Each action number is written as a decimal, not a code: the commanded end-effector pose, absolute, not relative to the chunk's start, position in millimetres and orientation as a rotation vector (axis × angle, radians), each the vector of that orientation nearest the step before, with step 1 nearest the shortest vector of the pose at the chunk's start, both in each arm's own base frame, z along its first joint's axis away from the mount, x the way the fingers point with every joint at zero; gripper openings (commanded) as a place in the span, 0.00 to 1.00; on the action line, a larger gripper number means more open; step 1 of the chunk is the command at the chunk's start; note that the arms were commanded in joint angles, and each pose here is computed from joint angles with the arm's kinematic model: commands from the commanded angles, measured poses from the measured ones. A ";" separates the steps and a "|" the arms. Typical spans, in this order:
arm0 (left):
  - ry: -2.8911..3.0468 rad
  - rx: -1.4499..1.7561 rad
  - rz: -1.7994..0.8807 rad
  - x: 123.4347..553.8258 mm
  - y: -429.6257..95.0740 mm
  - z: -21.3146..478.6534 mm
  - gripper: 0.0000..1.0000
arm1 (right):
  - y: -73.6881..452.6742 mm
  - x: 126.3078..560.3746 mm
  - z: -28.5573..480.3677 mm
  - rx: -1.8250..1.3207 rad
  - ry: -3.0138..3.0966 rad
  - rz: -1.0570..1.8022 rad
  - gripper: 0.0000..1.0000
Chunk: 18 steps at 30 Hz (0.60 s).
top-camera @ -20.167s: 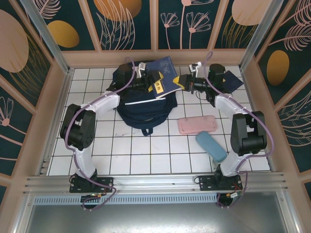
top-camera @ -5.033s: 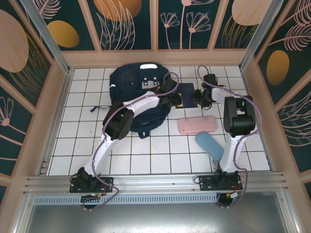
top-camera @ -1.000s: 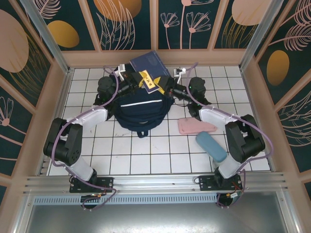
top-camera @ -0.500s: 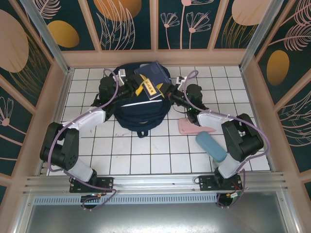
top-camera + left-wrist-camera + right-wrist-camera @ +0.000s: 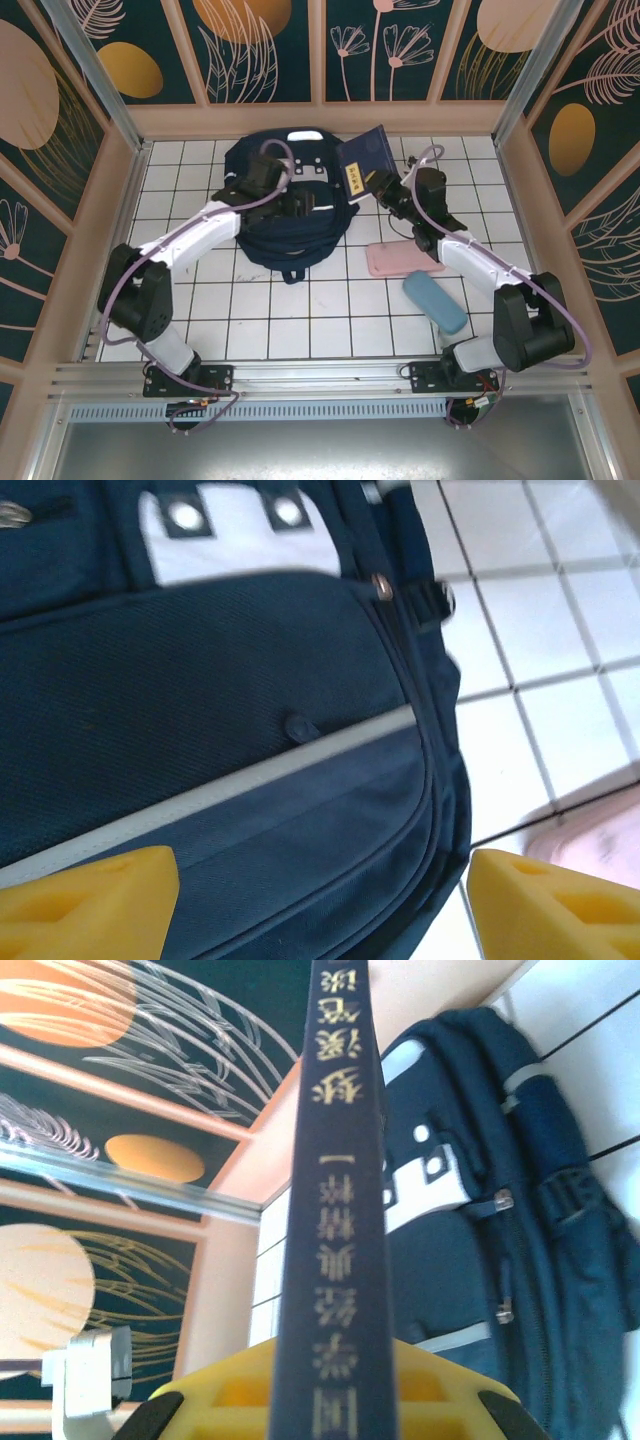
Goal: Pack the student bag
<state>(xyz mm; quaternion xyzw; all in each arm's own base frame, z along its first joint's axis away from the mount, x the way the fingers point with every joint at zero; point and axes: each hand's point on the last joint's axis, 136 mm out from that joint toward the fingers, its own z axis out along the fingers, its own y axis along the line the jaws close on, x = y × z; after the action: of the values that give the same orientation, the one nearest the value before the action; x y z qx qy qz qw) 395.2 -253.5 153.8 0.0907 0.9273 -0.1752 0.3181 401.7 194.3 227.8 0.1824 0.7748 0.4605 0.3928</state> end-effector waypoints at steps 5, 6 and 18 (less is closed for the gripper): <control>2.663 0.719 -0.047 369.5 -253.5 80.9 0.77 | 165.8 399.1 230.1 0.506 1.928 1.124 0.02; 2.672 0.751 -0.012 369.0 -254.2 75.3 0.77 | 164.5 398.4 231.2 0.509 1.921 1.127 0.02; 2.627 0.802 0.255 407.5 -249.3 61.9 0.76 | 164.6 396.1 236.2 0.522 1.900 1.199 0.03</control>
<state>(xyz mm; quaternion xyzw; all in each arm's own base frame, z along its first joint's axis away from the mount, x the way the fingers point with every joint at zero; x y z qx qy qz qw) 398.0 -263.2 64.9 0.2760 0.9407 0.0416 0.1929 397.5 164.0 204.3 0.2226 0.7824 0.4415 0.3786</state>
